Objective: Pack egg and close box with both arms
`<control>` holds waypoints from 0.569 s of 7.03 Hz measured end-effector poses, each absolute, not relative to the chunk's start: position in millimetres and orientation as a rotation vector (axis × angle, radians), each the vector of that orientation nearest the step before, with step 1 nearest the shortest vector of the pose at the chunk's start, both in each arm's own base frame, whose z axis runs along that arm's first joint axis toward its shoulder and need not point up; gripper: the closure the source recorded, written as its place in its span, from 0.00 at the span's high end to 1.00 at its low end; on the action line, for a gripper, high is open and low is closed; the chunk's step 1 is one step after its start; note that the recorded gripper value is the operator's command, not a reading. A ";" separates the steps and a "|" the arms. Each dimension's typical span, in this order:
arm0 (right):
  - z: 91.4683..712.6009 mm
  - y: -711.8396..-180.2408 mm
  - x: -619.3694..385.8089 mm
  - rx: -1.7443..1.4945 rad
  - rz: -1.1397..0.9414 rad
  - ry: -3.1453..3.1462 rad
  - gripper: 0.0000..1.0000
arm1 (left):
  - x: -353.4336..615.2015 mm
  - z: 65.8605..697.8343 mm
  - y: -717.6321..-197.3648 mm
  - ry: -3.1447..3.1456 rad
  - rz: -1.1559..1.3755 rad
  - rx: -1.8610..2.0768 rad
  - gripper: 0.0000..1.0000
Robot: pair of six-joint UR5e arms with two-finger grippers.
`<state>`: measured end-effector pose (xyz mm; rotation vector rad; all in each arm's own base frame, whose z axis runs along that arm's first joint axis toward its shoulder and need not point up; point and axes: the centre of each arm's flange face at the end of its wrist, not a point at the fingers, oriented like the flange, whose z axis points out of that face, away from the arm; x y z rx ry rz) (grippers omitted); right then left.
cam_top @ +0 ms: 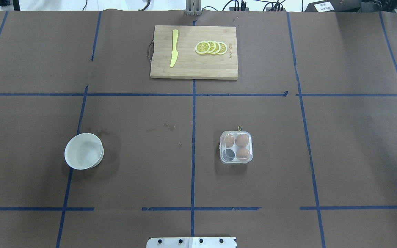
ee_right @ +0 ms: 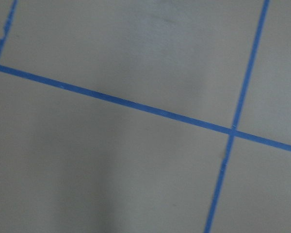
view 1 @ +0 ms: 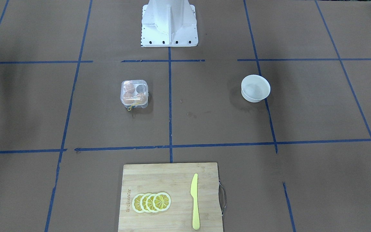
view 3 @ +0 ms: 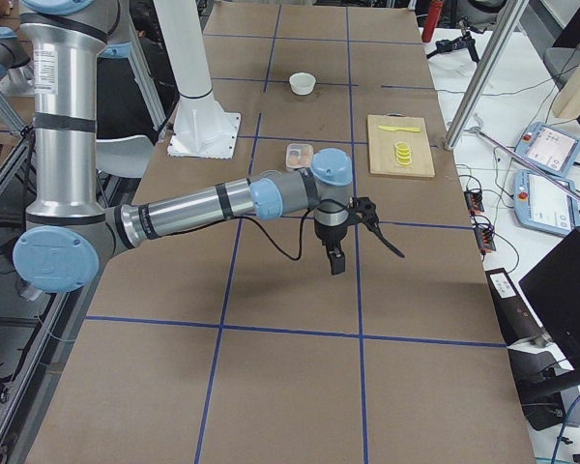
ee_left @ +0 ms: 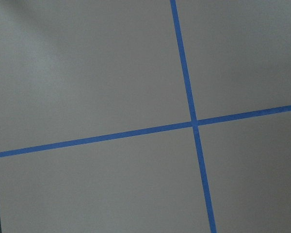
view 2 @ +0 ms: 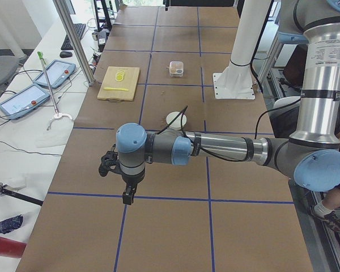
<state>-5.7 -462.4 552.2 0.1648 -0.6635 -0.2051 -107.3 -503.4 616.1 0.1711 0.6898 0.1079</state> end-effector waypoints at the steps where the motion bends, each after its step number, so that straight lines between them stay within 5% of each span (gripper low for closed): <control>1: 586.9 -441.7 22.6 0.133 -0.185 -0.647 1.00 | -107.1 616.4 -502.4 0.689 0.109 0.172 1.00; 4: 620.9 -416.5 45.7 0.079 -0.124 -0.689 1.00 | -106.3 617.1 -501.4 0.688 0.111 0.173 1.00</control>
